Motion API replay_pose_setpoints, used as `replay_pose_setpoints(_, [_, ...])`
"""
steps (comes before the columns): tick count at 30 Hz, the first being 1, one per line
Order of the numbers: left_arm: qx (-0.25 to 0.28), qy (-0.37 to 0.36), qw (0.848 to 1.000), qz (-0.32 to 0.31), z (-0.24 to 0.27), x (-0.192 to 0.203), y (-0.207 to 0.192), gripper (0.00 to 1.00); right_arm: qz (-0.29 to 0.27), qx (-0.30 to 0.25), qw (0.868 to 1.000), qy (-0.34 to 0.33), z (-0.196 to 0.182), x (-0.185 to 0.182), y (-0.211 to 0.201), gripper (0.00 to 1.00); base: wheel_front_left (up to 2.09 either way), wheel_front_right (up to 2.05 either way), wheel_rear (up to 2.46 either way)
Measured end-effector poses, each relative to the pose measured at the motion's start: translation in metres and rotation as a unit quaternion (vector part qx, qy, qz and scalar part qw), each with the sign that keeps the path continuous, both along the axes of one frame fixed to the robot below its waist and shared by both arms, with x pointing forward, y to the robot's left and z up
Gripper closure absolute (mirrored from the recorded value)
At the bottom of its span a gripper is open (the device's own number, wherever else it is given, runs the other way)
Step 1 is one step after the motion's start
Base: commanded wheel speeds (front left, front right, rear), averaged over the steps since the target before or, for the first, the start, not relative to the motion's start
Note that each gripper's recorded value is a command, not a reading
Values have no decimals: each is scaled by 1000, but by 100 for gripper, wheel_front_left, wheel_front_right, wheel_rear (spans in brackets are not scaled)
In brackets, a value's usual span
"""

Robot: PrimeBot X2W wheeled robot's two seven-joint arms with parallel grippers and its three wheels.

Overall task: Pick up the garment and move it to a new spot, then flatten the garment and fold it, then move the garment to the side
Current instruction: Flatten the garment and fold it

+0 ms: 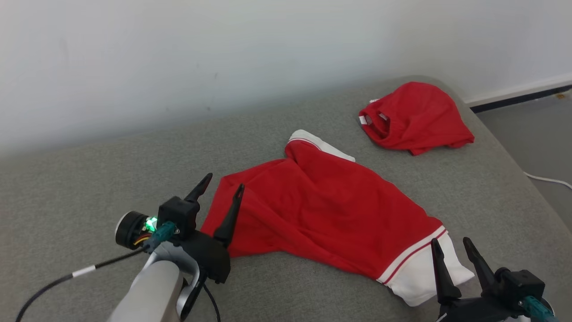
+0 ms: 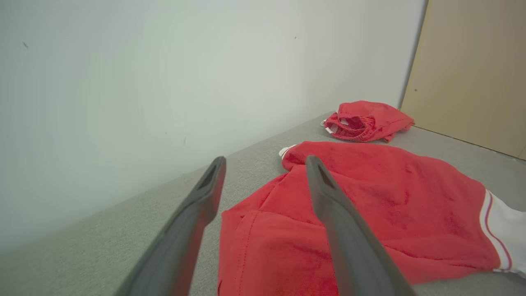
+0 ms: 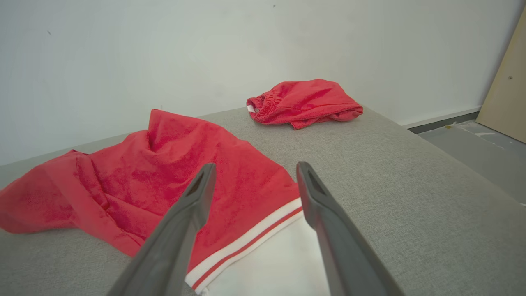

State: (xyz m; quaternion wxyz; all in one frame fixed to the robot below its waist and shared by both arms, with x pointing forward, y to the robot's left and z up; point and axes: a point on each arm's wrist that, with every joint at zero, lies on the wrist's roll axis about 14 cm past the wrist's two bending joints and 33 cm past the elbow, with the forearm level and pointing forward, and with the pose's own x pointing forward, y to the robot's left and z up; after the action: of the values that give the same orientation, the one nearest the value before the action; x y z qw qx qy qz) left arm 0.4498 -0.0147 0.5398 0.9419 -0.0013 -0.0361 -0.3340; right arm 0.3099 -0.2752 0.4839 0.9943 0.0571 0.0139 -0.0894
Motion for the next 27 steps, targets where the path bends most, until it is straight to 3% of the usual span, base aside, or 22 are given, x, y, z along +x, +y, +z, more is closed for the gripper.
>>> replay_pose_setpoints(9, [57, 99, 993, -14, -51, 30, -16, 0, -35, -3, 999, 11, -8, -9, -21, 0, 0, 0, 0])
replay_pose_setpoints(18, [88, 194, 977, -5, -104, 25, -13, 2, -57, -8, 998, 26, -16, -19, -34, 0, 0, 0, 0])
replay_pose_setpoints(19, [92, 198, 976, -6, -107, 24, -13, 79, -55, -9, 998, 23, -15, -17, -33, 0, 0, 0, 0])
replay_pose_setpoints(20, [96, 196, 976, -8, -107, 23, -13, 100, -54, -10, 998, 19, -12, -15, -33, 0, 0, 0, 0])
replay_pose_setpoints(27, [80, 183, 980, 2, -97, 24, -6, 100, -47, -18, 999, 10, -7, -12, -34, 0, 0, 0, 0])
